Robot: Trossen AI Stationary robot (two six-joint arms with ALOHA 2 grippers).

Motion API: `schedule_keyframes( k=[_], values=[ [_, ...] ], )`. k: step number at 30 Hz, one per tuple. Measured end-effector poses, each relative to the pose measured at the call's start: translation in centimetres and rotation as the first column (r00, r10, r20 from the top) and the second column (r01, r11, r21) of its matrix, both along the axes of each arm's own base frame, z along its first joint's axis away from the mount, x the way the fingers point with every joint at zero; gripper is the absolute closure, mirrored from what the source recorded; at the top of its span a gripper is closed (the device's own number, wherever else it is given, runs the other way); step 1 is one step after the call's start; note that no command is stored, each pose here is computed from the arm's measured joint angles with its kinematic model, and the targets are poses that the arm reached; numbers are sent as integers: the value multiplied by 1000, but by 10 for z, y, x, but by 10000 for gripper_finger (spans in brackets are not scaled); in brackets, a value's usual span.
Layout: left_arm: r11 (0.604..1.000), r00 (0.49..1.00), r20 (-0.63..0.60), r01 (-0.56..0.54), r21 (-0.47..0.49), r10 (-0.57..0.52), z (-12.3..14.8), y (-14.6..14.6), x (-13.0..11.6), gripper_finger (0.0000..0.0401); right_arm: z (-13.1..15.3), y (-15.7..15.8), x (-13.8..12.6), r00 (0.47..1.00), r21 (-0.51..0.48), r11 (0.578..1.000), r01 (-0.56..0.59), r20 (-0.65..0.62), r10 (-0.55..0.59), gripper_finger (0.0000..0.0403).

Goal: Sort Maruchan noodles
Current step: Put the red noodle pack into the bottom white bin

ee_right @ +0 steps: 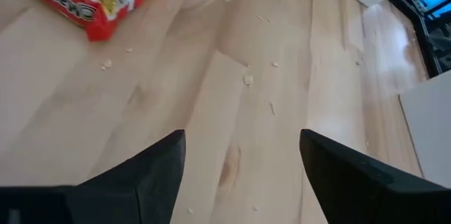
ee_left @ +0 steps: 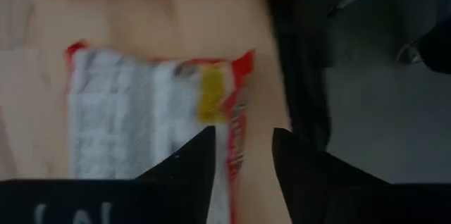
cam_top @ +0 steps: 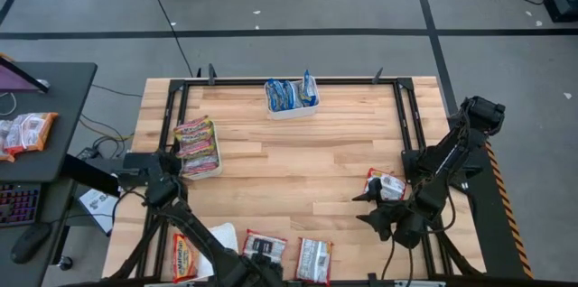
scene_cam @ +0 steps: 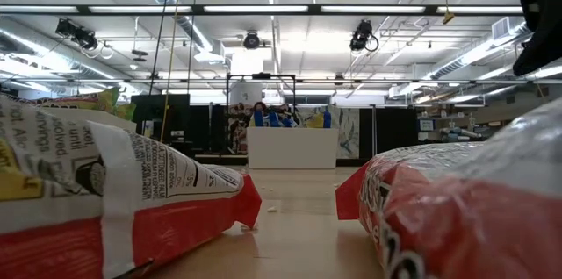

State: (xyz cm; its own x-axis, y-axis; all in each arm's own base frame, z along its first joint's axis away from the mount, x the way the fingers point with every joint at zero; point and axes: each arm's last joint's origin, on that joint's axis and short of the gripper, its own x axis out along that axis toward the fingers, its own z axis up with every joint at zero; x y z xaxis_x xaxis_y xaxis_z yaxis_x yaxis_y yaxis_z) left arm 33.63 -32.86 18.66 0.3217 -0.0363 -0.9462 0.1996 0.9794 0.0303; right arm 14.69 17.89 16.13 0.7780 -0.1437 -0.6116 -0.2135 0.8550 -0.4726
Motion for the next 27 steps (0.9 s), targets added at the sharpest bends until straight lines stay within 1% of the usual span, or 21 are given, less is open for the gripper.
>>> schedule_keyframes(
  k=[1,3,7,10,12,14,16,18,21,22,25,27],
  values=[
    [1000,1000,13,14,8,-14,-3,-1,-1,246,0,-1,1,1000,-6,1000,-2,-2,2,119],
    [999,1000,10,8,34,-8,-10,1,-3,230,0,-1,1,1000,-4,1000,-14,-19,13,119],
    [997,997,45,-63,47,61,-21,12,5,202,0,-2,3,1000,-4,1000,-9,-22,9,119],
    [994,993,74,-94,50,90,-28,21,14,195,0,-2,3,1000,-3,1000,-6,-20,6,124],
    [993,993,84,-93,66,87,-32,29,20,200,0,-2,3,1000,1,1000,-3,-19,3,128],
    [992,993,86,-90,90,82,-33,38,26,217,0,-2,3,1000,8,1000,4,-17,-4,135],
    [989,992,84,-107,104,99,-35,48,33,247,-1,-2,3,1000,14,1000,11,-16,-11,143],
    [983,988,73,-144,110,136,-36,60,39,288,-1,-2,3,1000,19,1000,15,-15,-15,153],
    [971,978,37,-210,110,207,-37,77,47,366,0,-2,2,1000,20,1000,13,-14,-13,168],
    [969,974,20,-225,105,224,-37,84,50,383,0,-1,2,1000,22,1000,12,-13,-11,173],
    [969,973,-26,-225,105,229,-32,100,55,392,0,-1,2,1000,35,999,19,-12,-19,187],
    [967,973,-47,-221,127,228,-22,110,53,395,0,0,1,1000,42,999,15,-9,-15,194]
  ],
)
